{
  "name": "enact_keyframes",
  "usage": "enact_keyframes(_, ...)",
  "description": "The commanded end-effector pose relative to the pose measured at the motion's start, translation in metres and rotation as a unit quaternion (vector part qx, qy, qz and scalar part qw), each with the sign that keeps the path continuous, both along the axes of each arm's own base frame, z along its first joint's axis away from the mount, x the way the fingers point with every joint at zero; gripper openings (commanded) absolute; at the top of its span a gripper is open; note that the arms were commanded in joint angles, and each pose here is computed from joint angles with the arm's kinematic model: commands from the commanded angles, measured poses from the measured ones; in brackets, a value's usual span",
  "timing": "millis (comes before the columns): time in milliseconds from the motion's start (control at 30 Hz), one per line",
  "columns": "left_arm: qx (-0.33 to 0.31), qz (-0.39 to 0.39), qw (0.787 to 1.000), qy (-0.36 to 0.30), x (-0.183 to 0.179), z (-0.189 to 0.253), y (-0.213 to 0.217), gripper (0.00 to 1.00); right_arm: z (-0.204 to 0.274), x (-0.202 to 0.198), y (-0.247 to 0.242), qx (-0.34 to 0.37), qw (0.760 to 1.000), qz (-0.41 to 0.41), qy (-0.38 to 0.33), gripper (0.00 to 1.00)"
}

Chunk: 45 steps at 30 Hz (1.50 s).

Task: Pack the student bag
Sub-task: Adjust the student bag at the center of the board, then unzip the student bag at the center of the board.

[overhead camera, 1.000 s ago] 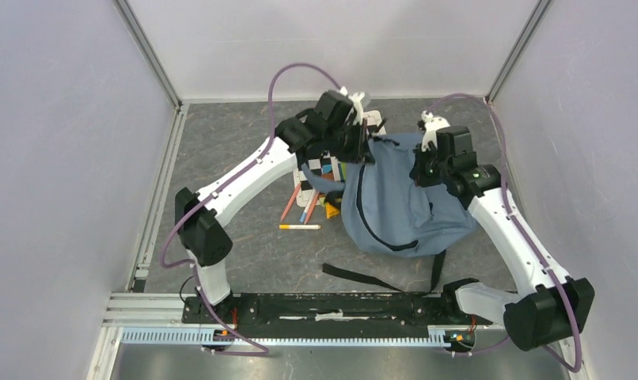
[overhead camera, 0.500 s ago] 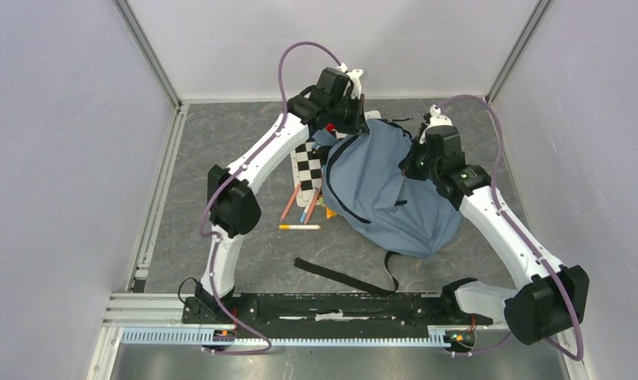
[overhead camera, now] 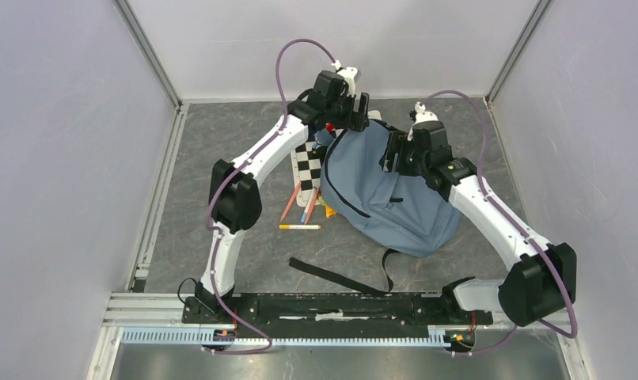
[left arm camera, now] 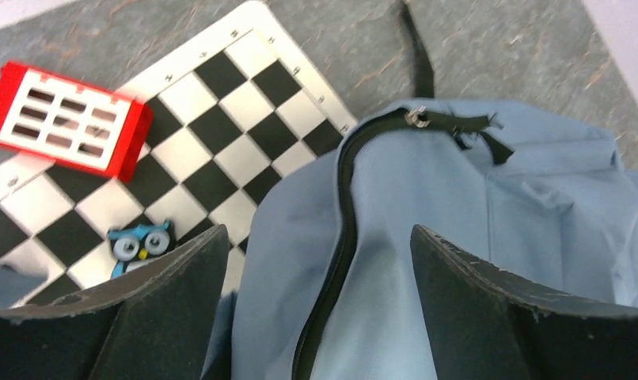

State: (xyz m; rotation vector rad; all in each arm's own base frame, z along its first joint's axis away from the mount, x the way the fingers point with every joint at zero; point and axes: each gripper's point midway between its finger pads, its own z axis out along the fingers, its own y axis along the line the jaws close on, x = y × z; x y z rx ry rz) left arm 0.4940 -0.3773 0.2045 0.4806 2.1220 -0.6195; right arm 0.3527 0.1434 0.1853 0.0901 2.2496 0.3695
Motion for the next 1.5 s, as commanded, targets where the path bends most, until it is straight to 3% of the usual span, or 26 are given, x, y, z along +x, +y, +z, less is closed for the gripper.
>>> enact_keyframes(0, -0.021, 0.019, 0.996, -0.081, -0.017, 0.076, 0.024, 0.91, 0.041, 0.002, -0.028, -0.018, 0.998, -0.032, -0.049, 0.82)
enact_keyframes(200, -0.02, -0.03, 0.995, -0.088, -0.1, 0.087, 0.013, 0.95, 0.034, -0.026, -0.067, -0.034, 0.995, -0.081, -0.039, 0.94)
enact_keyframes(367, -0.021, -0.089, 0.994, -0.054, -0.176, 0.062, -0.026, 0.98, 0.033, -0.047, -0.085, -0.029, 0.992, -0.112, -0.053, 0.98)
enact_keyframes(500, 0.01, -0.122, 0.992, -0.033, -0.212, 0.033, -0.058, 1.0, 0.03, -0.059, -0.082, 0.003, 0.991, -0.121, -0.051, 0.98)
enact_keyframes(733, 0.098, -0.071, 0.993, 0.006, -0.209, -0.019, -0.055, 1.0, 0.029, -0.073, -0.074, 0.05, 0.99, -0.122, -0.052, 0.97)
enact_keyframes(1000, 0.128, -0.07, 0.989, 0.007, -0.204, -0.045, -0.054, 0.99, 0.011, -0.082, -0.062, 0.091, 0.989, -0.117, -0.029, 0.97)
enact_keyframes(1200, 0.116, -0.104, 0.988, 0.012, -0.208, -0.05, -0.068, 0.84, -0.001, -0.083, -0.052, 0.125, 0.985, -0.119, -0.002, 0.96)
enact_keyframes(1467, 0.112, -0.115, 0.987, 0.02, -0.214, -0.053, -0.069, 0.44, -0.02, -0.086, -0.039, 0.184, 0.973, -0.137, 0.029, 0.87)
